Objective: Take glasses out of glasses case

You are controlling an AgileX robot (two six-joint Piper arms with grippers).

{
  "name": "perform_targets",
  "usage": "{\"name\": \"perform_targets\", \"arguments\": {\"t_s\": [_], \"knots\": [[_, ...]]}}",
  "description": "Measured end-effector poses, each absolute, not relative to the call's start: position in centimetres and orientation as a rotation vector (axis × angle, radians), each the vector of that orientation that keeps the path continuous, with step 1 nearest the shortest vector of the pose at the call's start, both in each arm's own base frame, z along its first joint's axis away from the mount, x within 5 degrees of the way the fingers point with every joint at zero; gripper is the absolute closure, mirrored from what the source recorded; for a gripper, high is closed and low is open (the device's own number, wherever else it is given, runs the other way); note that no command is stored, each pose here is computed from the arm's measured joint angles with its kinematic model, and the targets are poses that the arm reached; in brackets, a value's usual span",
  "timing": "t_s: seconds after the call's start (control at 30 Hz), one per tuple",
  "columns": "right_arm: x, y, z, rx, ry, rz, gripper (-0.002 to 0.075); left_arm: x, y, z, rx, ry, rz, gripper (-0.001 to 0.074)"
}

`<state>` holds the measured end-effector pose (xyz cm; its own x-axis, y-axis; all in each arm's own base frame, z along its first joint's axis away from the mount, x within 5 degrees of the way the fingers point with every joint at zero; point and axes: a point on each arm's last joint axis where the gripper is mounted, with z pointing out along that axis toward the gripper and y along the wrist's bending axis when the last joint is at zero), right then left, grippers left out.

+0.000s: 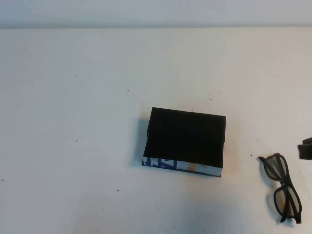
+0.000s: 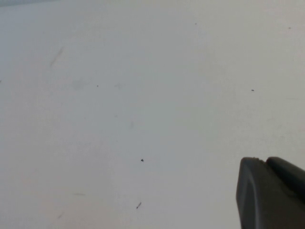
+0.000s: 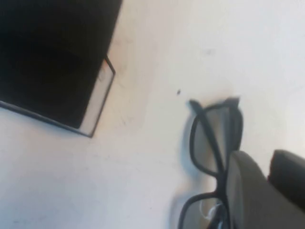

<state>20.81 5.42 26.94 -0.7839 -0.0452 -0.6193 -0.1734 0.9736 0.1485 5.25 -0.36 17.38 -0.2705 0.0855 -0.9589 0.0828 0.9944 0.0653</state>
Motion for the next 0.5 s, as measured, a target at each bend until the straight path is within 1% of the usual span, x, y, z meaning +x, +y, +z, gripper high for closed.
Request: {"name": "perform_targets", "arguments": {"t_s": [0.03, 0.1, 0.27, 0.37, 0.5], "knots": [[19.7, 5.1, 28.3, -0.163, 2.404, 0.256, 0.0671, 5.3, -0.4, 17.4, 0.122, 1.846, 0.003, 0.0741], [18.0, 4.7, 30.3, -0.169, 2.307, 0.259, 0.071, 5.3, -0.4, 17.4, 0.122, 1.846, 0.003, 0.0741], [13.2, 3.7, 34.2, -0.161, 2.065, 0.294, 0.0738, 5.3, -0.4, 17.4, 0.122, 1.846, 0.003, 0.0741], [10.8, 3.2, 34.9, -0.158, 1.968, 0.302, 0.0741, 5.3, -0.4, 17.4, 0.122, 1.846, 0.003, 0.0741], [9.4, 2.9, 33.8, -0.146, 1.911, 0.312, 0.0741, 5.3, -0.4, 17.4, 0.122, 1.846, 0.003, 0.0741]]}}
